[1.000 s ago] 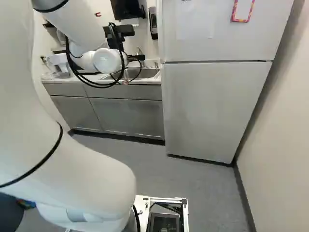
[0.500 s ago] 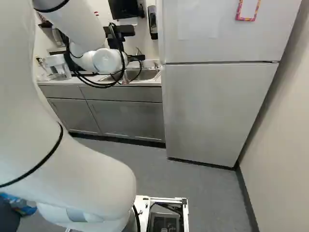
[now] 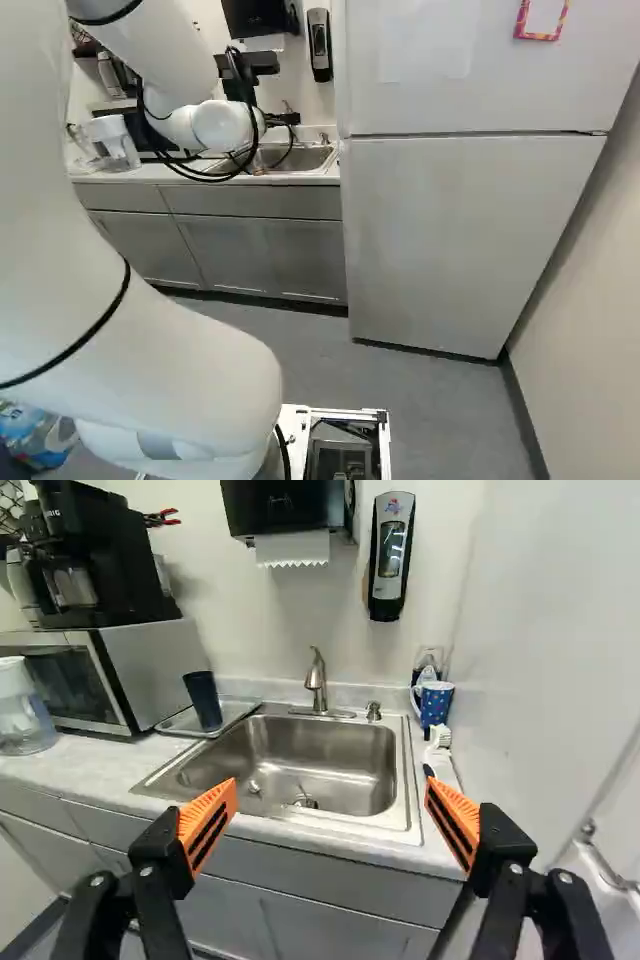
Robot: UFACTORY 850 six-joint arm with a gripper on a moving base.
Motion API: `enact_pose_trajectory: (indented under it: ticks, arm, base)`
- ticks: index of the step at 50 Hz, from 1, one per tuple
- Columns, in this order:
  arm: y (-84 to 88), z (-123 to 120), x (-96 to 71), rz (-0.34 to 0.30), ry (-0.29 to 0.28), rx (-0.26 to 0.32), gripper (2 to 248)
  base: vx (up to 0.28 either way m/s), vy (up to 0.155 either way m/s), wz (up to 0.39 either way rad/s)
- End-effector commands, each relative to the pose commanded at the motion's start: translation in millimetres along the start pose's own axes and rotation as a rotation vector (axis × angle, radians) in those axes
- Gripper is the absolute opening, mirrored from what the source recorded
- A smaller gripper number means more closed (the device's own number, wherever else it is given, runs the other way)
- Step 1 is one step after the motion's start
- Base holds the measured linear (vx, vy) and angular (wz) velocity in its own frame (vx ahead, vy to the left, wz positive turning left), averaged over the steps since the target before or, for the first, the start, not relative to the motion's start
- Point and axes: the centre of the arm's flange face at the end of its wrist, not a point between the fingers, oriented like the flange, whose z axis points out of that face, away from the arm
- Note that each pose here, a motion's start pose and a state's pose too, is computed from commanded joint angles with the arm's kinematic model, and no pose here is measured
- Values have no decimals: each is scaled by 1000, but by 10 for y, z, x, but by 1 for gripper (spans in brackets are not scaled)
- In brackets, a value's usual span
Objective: Rinse the cup and place it in the tray
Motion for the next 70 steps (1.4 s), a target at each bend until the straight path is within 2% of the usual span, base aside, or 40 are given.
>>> enact_pose_trajectory:
  ticks: [40,70]
  arm:
    - [0,0,0,0,0,0,247]
    - [0,0,0,0,0,0,247]
  base:
    - [170,88,133]
    - [172,43,176]
